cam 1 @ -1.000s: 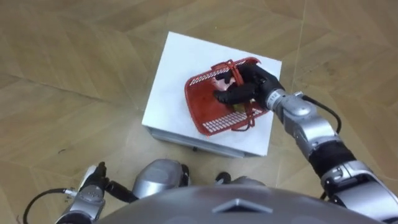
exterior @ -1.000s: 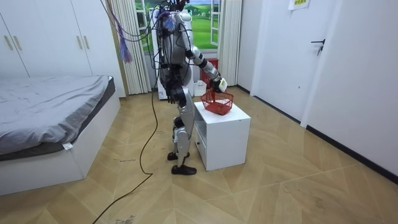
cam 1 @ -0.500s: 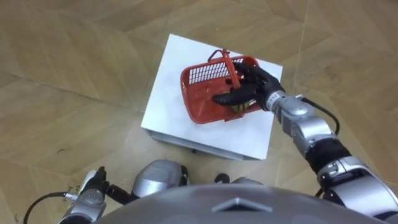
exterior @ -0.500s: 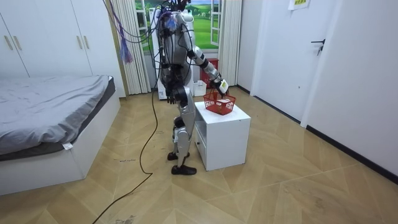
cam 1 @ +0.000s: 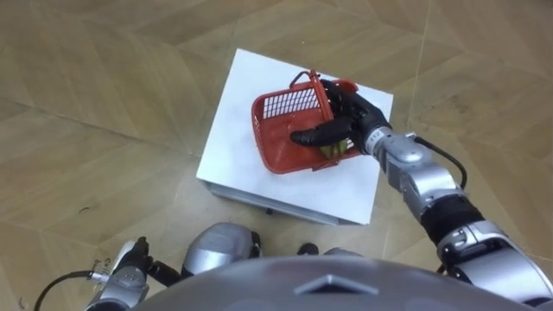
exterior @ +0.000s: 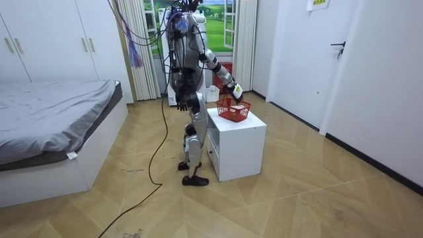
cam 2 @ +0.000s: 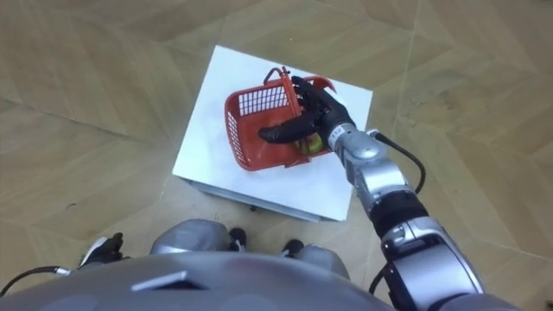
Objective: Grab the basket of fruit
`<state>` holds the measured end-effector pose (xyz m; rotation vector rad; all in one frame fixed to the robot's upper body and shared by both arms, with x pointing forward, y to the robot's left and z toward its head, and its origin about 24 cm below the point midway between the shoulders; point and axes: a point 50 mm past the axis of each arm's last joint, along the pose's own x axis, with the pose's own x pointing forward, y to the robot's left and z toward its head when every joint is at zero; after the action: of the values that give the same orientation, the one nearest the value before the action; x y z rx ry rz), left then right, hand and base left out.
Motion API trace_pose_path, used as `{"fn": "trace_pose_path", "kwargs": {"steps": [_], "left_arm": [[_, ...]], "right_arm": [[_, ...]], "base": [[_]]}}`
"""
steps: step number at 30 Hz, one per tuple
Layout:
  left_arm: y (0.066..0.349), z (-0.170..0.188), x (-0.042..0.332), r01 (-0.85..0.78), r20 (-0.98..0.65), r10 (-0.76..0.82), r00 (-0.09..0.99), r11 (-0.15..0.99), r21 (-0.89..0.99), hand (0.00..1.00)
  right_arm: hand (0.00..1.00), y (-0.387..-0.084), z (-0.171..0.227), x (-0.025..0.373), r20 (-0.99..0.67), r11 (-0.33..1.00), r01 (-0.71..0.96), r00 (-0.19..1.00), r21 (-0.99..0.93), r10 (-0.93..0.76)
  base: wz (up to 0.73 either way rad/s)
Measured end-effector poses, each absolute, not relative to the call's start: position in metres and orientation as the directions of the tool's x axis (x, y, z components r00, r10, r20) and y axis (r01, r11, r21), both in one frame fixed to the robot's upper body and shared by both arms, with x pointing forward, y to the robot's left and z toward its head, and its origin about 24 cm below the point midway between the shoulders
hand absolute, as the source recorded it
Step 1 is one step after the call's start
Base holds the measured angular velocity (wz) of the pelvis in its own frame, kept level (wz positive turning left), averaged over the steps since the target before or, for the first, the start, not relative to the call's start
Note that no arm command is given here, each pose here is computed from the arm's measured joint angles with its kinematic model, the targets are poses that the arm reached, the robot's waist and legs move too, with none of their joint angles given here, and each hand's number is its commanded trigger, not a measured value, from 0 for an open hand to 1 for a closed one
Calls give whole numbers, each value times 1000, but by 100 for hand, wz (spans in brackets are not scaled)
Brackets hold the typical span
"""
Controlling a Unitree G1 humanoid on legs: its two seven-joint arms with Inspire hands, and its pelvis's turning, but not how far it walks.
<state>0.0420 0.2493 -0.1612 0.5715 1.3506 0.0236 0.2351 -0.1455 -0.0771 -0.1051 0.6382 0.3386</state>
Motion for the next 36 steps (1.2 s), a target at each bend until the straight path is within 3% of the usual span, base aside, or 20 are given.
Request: {"fn": "trace_pose_path", "kwargs": {"steps": [12, 21, 32, 36], "left_arm": [[248, -162, 33, 264, -914, 344, 214, 881, 393, 0], [248, -162, 35, 258, -912, 341, 228, 882, 395, 0], [251, -162, 18, 211, -907, 373, 194, 887, 410, 0], [254, -161, 19, 191, -901, 384, 199, 887, 420, 0]], "right_arm": [[0, -151, -59, 228, -508, 947, -320, 821, -27, 263], [0, -161, -20, 238, -339, 955, -293, 905, -55, 258], [0, -200, -2, 228, -268, 982, -171, 952, -78, 145], [0, -214, -16, 219, -310, 990, -102, 948, -97, 67]], "base": [[-12], [-4], [-9], [-2]]}}
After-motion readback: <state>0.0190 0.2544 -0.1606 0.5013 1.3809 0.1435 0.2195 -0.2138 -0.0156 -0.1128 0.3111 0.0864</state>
